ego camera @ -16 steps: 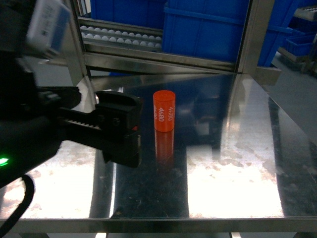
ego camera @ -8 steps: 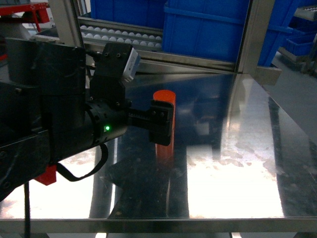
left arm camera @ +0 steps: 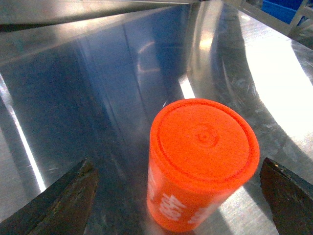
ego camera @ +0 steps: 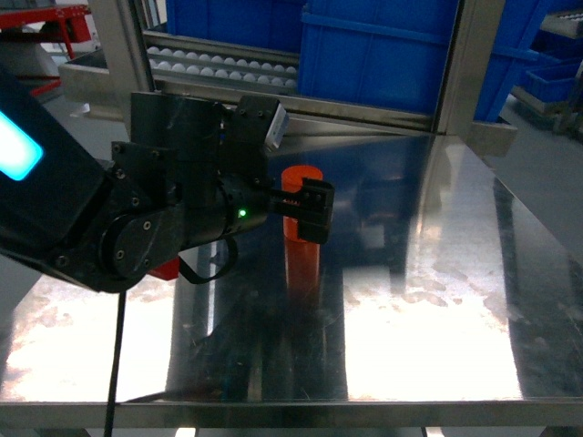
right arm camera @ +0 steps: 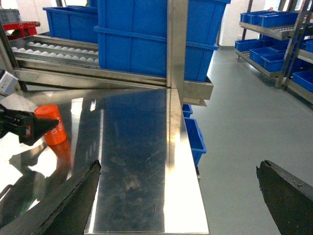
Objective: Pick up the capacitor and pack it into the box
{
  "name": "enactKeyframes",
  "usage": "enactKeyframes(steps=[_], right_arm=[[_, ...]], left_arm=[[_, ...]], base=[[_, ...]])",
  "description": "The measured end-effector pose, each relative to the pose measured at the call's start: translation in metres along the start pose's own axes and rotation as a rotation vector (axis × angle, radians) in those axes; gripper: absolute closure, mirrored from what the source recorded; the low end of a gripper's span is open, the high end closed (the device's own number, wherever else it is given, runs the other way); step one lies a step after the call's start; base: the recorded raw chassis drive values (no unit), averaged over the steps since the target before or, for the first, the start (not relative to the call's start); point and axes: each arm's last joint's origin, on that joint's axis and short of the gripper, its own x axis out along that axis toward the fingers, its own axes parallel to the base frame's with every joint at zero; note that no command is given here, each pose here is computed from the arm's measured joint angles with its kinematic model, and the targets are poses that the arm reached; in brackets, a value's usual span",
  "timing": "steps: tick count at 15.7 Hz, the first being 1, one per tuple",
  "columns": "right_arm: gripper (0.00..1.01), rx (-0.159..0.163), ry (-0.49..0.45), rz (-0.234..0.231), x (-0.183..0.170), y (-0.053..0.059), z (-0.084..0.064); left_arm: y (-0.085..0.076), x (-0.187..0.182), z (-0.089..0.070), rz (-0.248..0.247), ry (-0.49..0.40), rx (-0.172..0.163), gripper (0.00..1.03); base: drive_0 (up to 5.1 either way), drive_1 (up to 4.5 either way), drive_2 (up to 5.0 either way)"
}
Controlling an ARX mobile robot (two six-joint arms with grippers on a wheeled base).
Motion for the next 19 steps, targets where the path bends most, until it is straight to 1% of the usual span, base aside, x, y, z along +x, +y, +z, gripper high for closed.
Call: enactKeyframes(steps=[2, 5, 6, 7, 8, 9, 11, 12, 14, 16, 17, 18, 19], right_arm=[[0.03, 0.000, 0.000, 0.000, 0.000, 0.000, 0.000], [0.03, 0.000, 0.000, 0.000, 0.000, 0.000, 0.000], [0.03, 0.000, 0.000, 0.000, 0.000, 0.000, 0.000], [0.03, 0.000, 0.000, 0.000, 0.000, 0.000, 0.000], [0.03, 0.000, 0.000, 0.000, 0.000, 0.000, 0.000], [0.03, 0.000, 0.000, 0.000, 0.000, 0.000, 0.000], [0.03, 0.000, 0.000, 0.000, 0.000, 0.000, 0.000], [0.03, 0.000, 0.000, 0.000, 0.000, 0.000, 0.000], [0.03, 0.000, 0.000, 0.000, 0.000, 0.000, 0.000], [0.03, 0.000, 0.000, 0.000, 0.000, 0.000, 0.000], [0.03, 0.000, 0.000, 0.000, 0.000, 0.000, 0.000], [0.03, 0.000, 0.000, 0.000, 0.000, 0.000, 0.000], [0.03, 0.000, 0.000, 0.000, 0.000, 0.000, 0.000]], left_arm=[[-0.001, 0.018, 0.000, -0.028, 0.015, 0.000, 0.05], [0.003, 0.041, 0.005, -0.034, 0.014, -0.001, 0.05], [0.001, 0.047, 0.005, -0.041, 0.022, -0.001, 0.06], [0.001, 0.048, 0.003, -0.046, 0.034, -0.002, 0.15], [0.001, 0.049, 0.002, -0.052, 0.051, -0.006, 0.25], [0.000, 0.049, 0.001, -0.056, 0.054, -0.005, 0.33], [-0.001, 0.050, 0.000, -0.060, 0.064, -0.006, 0.54], [-0.001, 0.051, 0.000, -0.061, 0.067, -0.007, 0.60], [0.000, 0.050, 0.001, -0.052, 0.068, -0.017, 0.60], [0.003, 0.033, 0.003, -0.007, 0.044, -0.035, 0.60], [0.006, 0.015, 0.014, 0.045, -0.008, -0.028, 0.60], [0.011, -0.010, 0.035, 0.108, -0.091, -0.022, 0.60], [0.012, -0.042, 0.057, 0.185, -0.197, 0.004, 0.60]], base=[[0.0, 0.00, 0.0], [0.0, 0.00, 0.0], [0.0, 0.00, 0.0], [0.0, 0.00, 0.0], [0.0, 0.00, 0.0], [0.0, 0.00, 0.0], [0.0, 0.00, 0.0], [0.0, 0.00, 0.0], [0.0, 0.00, 0.0], [0.0, 0.00, 0.0], [0.0, 0.00, 0.0], [0.0, 0.00, 0.0], [0.0, 0.00, 0.0]])
